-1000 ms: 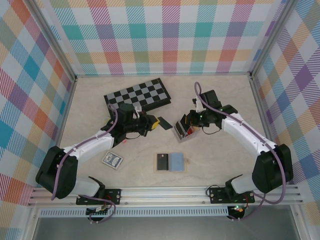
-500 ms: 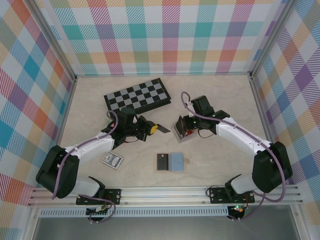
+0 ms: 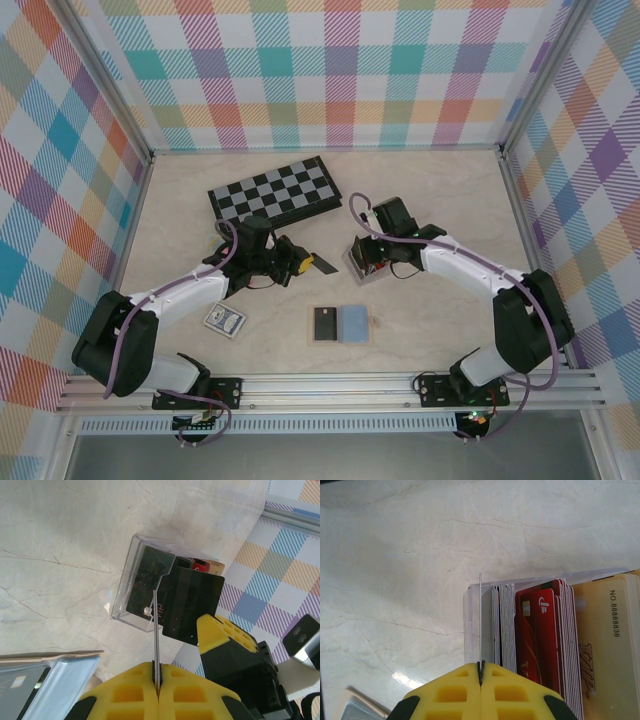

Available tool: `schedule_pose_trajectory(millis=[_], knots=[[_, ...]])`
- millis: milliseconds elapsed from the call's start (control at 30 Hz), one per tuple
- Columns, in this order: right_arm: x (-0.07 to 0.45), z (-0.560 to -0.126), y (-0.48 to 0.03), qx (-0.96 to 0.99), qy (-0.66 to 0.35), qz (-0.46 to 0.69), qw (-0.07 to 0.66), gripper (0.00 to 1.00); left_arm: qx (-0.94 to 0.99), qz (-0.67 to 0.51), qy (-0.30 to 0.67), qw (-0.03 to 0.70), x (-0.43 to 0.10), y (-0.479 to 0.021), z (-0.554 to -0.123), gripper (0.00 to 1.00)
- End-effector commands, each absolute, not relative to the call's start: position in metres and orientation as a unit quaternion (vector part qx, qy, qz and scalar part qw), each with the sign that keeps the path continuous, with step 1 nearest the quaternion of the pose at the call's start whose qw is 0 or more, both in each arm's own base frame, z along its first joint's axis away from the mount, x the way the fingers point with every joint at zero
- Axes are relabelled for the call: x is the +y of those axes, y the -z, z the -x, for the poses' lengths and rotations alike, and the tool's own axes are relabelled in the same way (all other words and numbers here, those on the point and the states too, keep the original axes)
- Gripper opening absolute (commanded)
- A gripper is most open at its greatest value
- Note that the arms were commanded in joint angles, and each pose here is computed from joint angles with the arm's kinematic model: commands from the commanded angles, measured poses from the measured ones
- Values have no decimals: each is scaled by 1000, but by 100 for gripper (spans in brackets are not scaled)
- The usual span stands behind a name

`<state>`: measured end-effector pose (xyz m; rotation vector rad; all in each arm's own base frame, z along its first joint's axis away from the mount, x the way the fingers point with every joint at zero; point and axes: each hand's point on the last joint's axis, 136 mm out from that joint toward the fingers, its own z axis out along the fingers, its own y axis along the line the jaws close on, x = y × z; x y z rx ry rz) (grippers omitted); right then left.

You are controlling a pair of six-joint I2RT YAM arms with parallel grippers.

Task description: Put the credit cards into the card holder

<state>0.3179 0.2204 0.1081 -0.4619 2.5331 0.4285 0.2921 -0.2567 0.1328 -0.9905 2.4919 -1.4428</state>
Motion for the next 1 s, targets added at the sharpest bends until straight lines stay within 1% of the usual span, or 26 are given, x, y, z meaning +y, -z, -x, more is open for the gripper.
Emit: schedule_pose_trajectory(millis=[0,267,433,500,533,567,600,633,667,767,867,967], knots=[[223,-319,-97,934,-145,188,268,4,817,313,481,64,-254,-147,-298,0],[225,-319,-86,922,-129,204,302,6,819,299,485,69,-256,-151,-298,0],[219,-313,-96,927,-131,182,300,25,822,278,491,79,-258,-157,-299,0],[214,-310,-106,934,-128,159,294,30,824,259,496,89,-260,-163,-300,0],[209,-308,-113,938,-125,143,290,34,825,247,499,94,-262,-165,-301,0],[207,-305,-118,941,-125,133,285,35,827,235,501,100,-263,-168,-301,0],[207,-301,-126,942,-134,124,283,37,826,219,508,109,-265,-173,-302,0],[207,-298,-135,941,-150,111,283,42,824,200,517,118,-268,-179,-303,0],[208,-294,-144,939,-169,98,282,45,821,185,525,125,-270,-184,-303,0],[220,-281,-179,920,-280,72,266,49,804,113,563,158,-280,-214,-302,0],[238,-266,-214,889,-382,83,239,56,792,56,579,185,-286,-236,-298,0],[252,-252,-237,870,-434,102,212,60,779,20,592,206,-288,-254,-295,0]])
